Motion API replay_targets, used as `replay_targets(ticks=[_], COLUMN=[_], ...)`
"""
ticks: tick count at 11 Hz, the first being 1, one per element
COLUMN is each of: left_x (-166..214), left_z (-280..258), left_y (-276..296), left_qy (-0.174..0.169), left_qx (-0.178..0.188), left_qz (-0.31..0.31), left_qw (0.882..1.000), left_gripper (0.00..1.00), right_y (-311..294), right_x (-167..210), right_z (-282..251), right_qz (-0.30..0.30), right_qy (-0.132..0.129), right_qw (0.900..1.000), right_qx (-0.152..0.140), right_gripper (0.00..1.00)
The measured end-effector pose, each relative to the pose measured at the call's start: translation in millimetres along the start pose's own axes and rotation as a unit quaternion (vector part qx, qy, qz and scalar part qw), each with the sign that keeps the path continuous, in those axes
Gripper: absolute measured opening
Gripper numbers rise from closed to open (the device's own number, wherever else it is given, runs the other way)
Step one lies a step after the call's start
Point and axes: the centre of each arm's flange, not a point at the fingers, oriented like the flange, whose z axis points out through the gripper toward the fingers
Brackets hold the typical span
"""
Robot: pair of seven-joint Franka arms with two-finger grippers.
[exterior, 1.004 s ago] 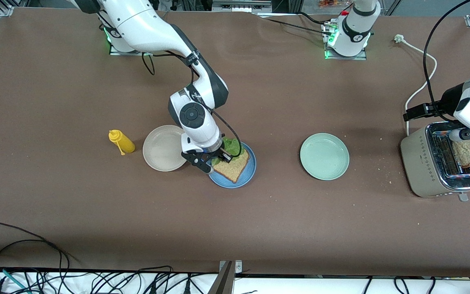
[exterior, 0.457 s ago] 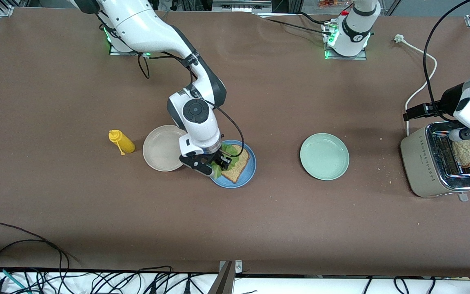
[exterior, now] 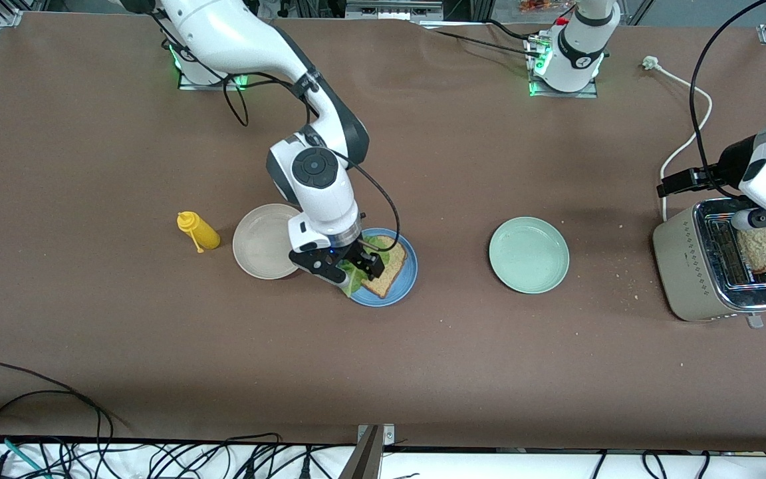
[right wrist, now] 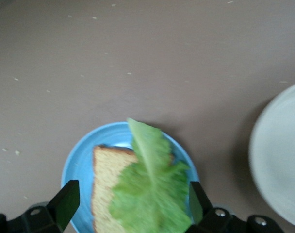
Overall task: Make sandwich in blue plate with both arms
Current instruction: 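Carry the lettuce leaf onto the bread and open the right gripper, then move the right gripper back and grasp the yellow squeeze bottle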
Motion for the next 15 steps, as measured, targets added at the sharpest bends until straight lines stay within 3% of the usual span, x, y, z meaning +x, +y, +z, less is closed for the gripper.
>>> replay_targets(ticks=[3,5,7,9,11,13,15], left_x=[1,2,2,2,2,2,2], left_z=[-4,-13,-16,-15,-15,-13,-12], left_y=[-7,-19,-25,-24,-24,-23,-22], left_qy=[0.007,0.017,0.019,0.018,0.017,0.016,0.014], left_qx=[0.016,0.018,0.017,0.017,0.018,0.018,0.018], left_qz=[-0.003,-0.012,-0.017,-0.016,-0.016,-0.015,-0.014], left_qw=[1.000,1.000,1.000,1.000,1.000,1.000,1.000], left_gripper=[1.00,1.00,1.00,1.00,1.00,1.00,1.00], right_y=[45,93,137,193,258,328,392], right_x=[30,63,100,133,158,175,187], right_z=[-41,-57,-78,-99,-119,-120,-104], right_qz=[-0.068,-0.116,-0.164,-0.203,-0.241,-0.301,-0.359], right_qy=[-0.044,-0.085,-0.110,-0.135,-0.161,-0.181,-0.201], right_qw=[0.990,0.969,0.954,0.943,0.934,0.921,0.906], right_qx=[-0.118,-0.200,-0.226,-0.227,-0.210,-0.170,-0.101], right_gripper=[1.00,0.97,0.98,1.00,1.00,1.00,1.00])
